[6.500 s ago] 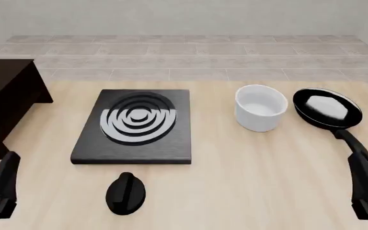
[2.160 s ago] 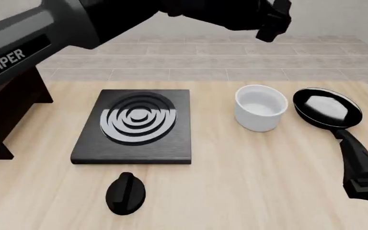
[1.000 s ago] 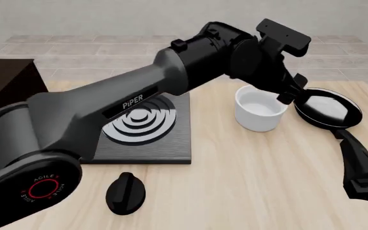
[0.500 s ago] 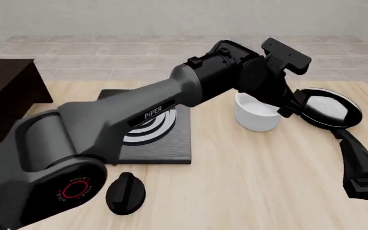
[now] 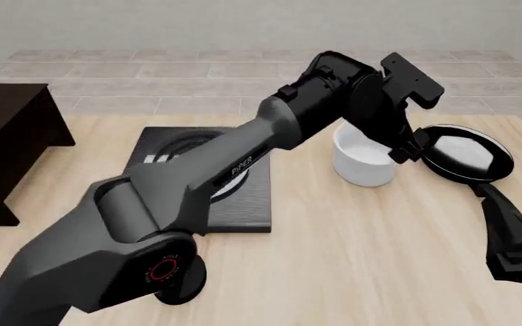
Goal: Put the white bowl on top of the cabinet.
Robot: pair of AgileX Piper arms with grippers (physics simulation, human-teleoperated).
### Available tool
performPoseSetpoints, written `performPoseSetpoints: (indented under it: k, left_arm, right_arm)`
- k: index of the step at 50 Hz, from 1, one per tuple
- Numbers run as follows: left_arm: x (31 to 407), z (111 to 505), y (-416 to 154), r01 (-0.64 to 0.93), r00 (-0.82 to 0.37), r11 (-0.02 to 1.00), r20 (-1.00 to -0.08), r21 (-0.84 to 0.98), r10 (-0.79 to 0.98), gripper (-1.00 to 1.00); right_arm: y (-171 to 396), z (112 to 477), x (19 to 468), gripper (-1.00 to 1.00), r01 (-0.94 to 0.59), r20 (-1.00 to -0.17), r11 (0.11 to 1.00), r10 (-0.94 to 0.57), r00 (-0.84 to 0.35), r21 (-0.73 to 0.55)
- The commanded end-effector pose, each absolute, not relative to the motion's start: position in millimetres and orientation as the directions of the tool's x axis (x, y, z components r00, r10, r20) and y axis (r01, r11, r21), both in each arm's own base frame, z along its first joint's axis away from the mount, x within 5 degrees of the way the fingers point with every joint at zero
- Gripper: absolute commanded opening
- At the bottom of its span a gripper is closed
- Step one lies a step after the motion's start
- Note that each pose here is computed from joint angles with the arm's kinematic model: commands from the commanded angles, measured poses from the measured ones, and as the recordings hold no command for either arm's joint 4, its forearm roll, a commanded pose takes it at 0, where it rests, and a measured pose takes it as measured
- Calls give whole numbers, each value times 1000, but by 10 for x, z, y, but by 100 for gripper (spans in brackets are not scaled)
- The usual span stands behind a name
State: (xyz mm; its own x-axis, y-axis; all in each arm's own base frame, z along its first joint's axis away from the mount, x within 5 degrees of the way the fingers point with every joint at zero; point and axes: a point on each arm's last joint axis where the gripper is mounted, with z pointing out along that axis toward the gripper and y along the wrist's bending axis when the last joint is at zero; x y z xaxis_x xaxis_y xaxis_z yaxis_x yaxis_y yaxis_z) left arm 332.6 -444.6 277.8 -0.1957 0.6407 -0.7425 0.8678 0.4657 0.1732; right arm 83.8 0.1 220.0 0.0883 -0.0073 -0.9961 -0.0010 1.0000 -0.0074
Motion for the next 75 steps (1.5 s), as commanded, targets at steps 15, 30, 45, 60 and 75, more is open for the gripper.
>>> performPoseSetpoints:
  k: [15,30,45,60,75]
  left_arm:
    - [3572,2507,-4339,897,-93,334,-615,290,783,100]
    - [3545,2330,-4416,906,-88,313,-596,284,798,100]
    - [3515,2230,-4478,909,-92,311,-596,276,798,100]
    - [3690,2157,-4364,904,-57,286,-574,318,817,100]
    - [3735,2235,-4412,877,81,227,-598,422,798,100]
  right_arm:
    - [2,2200,845,100,-1,-996,1000,-7,88,-7]
    - [2,2200,840,100,-1,-996,1000,-7,88,-7]
    - [2,2199,829,100,-2,-996,1000,-7,89,-8]
    - [2,2199,828,100,-2,-996,1000,-7,88,-7]
    - [2,2199,828,100,-2,-996,1000,-8,88,-8]
